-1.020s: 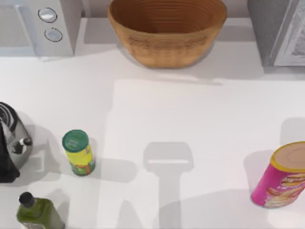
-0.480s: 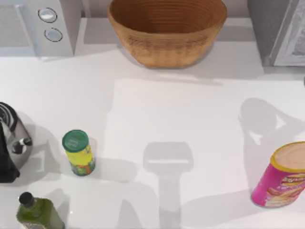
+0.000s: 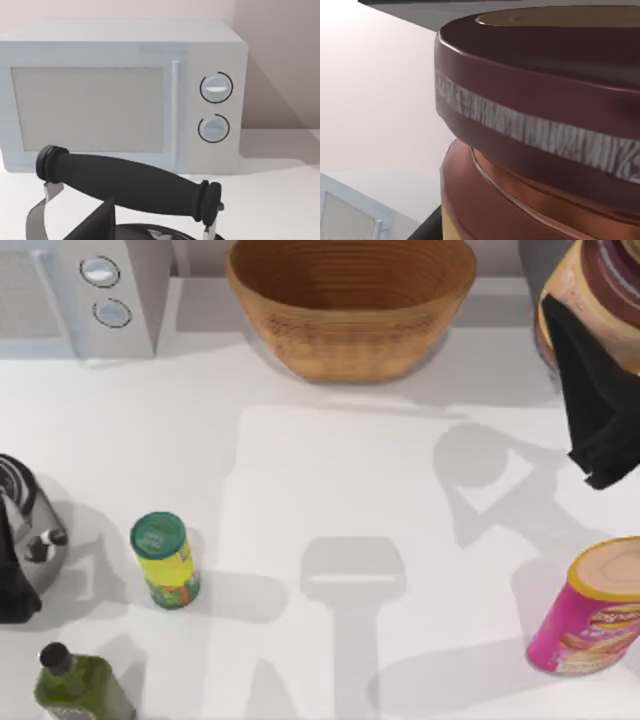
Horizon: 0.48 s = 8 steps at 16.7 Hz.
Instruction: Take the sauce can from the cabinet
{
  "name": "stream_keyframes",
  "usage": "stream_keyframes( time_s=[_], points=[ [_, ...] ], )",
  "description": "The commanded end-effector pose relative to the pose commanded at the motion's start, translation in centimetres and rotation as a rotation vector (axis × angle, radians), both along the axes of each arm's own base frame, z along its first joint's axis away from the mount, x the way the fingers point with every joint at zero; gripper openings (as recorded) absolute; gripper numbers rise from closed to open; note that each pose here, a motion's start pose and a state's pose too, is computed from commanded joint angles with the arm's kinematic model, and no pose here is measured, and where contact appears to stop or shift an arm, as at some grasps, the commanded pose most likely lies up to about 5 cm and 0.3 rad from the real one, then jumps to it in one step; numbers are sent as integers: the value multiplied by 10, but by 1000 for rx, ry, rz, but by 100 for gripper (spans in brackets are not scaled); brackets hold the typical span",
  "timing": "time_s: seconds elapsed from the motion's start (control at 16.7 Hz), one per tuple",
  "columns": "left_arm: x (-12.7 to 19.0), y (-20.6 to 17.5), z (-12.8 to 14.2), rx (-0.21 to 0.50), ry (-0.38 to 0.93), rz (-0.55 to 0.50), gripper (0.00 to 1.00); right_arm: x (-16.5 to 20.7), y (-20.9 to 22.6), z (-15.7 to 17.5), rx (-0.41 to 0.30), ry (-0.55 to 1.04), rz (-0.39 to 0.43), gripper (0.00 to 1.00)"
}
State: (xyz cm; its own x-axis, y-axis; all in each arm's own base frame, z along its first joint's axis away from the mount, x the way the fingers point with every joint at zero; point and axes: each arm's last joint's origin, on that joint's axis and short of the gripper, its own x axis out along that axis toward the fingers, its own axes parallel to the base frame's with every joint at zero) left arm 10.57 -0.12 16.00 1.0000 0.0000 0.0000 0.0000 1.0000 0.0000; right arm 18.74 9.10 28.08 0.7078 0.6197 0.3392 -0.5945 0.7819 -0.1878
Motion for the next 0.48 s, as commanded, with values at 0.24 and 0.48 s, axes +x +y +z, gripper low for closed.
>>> stream_keyframes(
  time_s=[0.24,0.48],
  points=[
    [0,0,0,0,0,0,100,18,28,1,12,-37,74,0],
    [0,0,0,0,0,0,100,33,54,1,51,-77,118,0]
  ],
)
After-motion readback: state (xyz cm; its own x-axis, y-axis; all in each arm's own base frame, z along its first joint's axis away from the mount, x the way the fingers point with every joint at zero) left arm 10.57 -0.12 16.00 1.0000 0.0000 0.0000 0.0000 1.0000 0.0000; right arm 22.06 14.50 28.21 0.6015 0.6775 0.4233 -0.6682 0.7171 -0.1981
